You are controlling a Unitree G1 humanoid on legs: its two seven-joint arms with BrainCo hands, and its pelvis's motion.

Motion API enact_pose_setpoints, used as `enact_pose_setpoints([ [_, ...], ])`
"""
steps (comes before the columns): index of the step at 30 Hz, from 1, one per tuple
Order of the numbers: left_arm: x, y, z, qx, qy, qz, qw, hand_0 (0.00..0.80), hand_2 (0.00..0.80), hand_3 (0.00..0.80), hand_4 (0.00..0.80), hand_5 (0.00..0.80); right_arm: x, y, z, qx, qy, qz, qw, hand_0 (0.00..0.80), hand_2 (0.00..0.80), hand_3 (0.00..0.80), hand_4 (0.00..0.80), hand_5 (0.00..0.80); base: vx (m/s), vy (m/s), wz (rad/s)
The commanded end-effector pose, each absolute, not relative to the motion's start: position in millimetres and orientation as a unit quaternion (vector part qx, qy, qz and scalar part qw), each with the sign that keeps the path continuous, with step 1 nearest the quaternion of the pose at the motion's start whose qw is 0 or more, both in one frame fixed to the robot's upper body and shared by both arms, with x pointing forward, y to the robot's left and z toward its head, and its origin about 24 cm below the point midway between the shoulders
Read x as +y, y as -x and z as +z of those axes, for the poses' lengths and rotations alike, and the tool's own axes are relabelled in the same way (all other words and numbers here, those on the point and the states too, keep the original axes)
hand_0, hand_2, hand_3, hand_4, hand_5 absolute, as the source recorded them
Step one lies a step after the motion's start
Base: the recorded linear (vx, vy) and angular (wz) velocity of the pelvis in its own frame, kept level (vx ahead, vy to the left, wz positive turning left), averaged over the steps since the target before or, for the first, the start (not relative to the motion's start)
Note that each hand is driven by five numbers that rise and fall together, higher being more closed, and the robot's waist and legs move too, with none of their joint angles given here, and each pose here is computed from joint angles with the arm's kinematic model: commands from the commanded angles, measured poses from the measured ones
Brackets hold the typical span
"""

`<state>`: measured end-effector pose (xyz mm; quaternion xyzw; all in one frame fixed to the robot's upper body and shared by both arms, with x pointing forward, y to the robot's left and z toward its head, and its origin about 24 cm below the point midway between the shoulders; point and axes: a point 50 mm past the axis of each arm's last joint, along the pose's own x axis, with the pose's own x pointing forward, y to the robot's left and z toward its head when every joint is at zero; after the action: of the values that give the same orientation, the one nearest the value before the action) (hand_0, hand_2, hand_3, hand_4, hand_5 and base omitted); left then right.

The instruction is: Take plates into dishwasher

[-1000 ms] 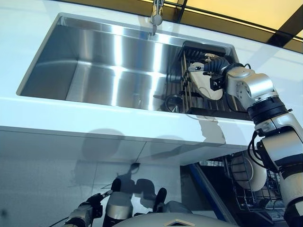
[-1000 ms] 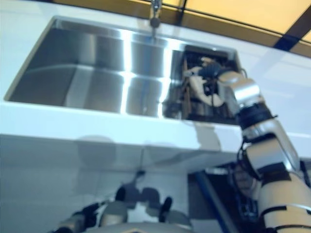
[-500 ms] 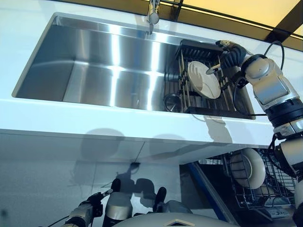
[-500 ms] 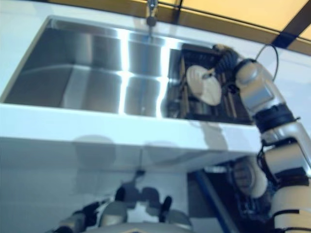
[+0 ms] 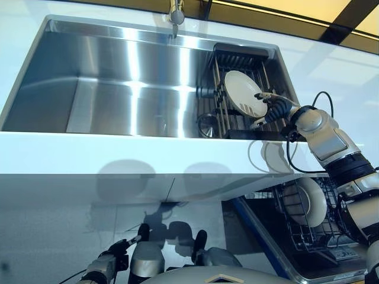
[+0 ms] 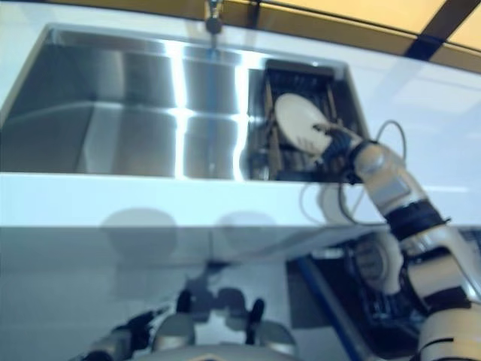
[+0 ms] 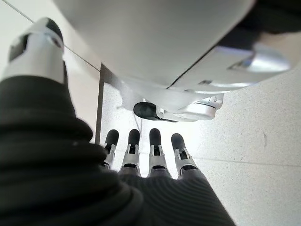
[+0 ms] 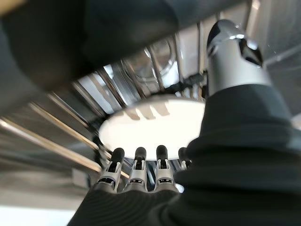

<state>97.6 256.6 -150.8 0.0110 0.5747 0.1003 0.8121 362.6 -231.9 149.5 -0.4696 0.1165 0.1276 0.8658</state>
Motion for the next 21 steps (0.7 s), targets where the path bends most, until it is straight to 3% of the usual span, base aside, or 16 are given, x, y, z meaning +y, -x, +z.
enact_pose_setpoints([
  [1,259,-101,-150,0.574,-0.023,0.094,0.813,0.000,0.000,0.000,0.000,0.000,-230,-363,178,0.059,0.492,0.121,0.860,0.000,0.000,0.000,0.000,0.000,0.000,0.000,0.00],
  [21,255,-100,-151,0.575,-0.023,0.090,0.813,0.000,0.000,0.000,0.000,0.000,-212,-362,178,0.028,0.492,0.119,0.862,0.000,0.000,0.000,0.000,0.000,0.002,0.000,0.00],
])
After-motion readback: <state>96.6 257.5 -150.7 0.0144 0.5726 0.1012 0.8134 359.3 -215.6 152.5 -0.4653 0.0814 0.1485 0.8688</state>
